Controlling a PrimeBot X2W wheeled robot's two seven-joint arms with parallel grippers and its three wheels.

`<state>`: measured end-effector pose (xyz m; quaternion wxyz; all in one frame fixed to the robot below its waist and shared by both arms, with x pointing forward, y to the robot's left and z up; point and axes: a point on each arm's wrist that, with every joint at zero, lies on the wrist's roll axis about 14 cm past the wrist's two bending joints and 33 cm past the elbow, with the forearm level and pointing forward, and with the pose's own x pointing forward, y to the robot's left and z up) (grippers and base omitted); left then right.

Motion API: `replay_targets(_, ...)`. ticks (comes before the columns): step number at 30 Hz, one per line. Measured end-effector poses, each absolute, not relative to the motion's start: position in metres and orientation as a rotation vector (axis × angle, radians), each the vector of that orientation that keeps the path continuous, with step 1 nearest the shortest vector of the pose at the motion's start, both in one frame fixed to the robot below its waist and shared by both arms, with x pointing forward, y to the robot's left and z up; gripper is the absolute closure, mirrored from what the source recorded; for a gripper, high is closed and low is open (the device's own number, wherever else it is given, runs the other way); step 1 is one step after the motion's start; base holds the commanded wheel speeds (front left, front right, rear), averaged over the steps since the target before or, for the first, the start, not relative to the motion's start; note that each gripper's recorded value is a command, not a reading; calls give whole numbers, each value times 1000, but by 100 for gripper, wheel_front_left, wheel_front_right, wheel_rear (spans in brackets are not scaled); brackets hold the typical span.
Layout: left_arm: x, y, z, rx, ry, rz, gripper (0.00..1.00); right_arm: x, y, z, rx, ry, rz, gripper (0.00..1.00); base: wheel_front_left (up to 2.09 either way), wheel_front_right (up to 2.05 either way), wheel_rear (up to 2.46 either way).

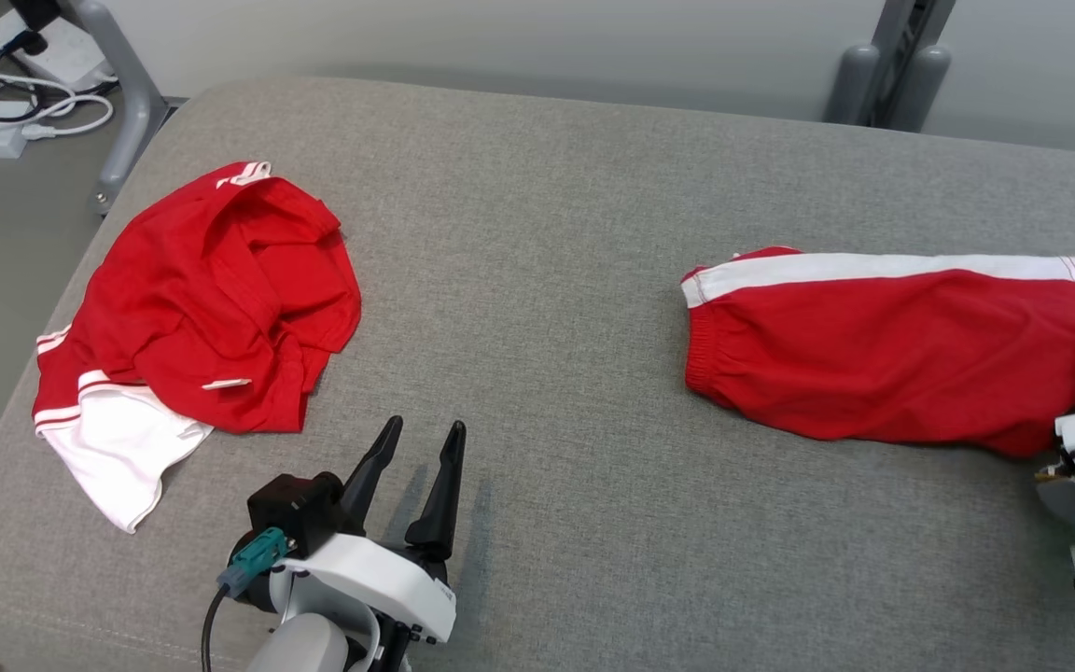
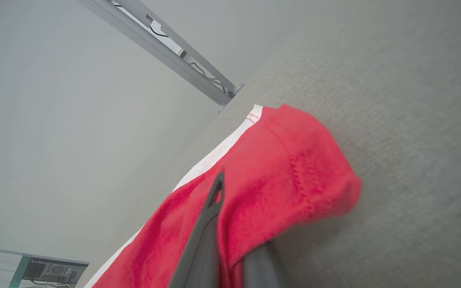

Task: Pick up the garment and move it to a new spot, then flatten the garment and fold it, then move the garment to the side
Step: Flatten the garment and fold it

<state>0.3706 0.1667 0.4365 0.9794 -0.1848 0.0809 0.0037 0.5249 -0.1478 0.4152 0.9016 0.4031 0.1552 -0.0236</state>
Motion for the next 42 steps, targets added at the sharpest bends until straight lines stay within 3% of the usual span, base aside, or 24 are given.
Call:
replay_targets(12, 369, 148, 440, -395, 160, -37, 0, 473, -207, 378, 777, 368, -264, 100, 0, 0, 0)
replay_targets(18, 369, 144, 441, -396, 161, -51, 0, 486, -210, 397, 774, 297, -255, 100, 0, 0, 0)
replay_targets(23, 366, 145, 444, -394, 150, -47, 0, 509, -185, 447, 771, 149, -126, 100, 0, 0, 0)
replay_targets(31, 360, 158, 446, -397, 139, -8, 0, 513, -121, 507, 720, 0, 129, 100, 0, 0, 0)
replay_targets(37, 355, 165, 445, -402, 137, 16, 0, 493, -55, 500, 567, 61, 343, 100, 0, 0, 0)
replay_targets(42, 352, 169, 445, -409, 135, 34, 0, 481, -30, 473, 465, 155, 417, 100, 0, 0, 0)
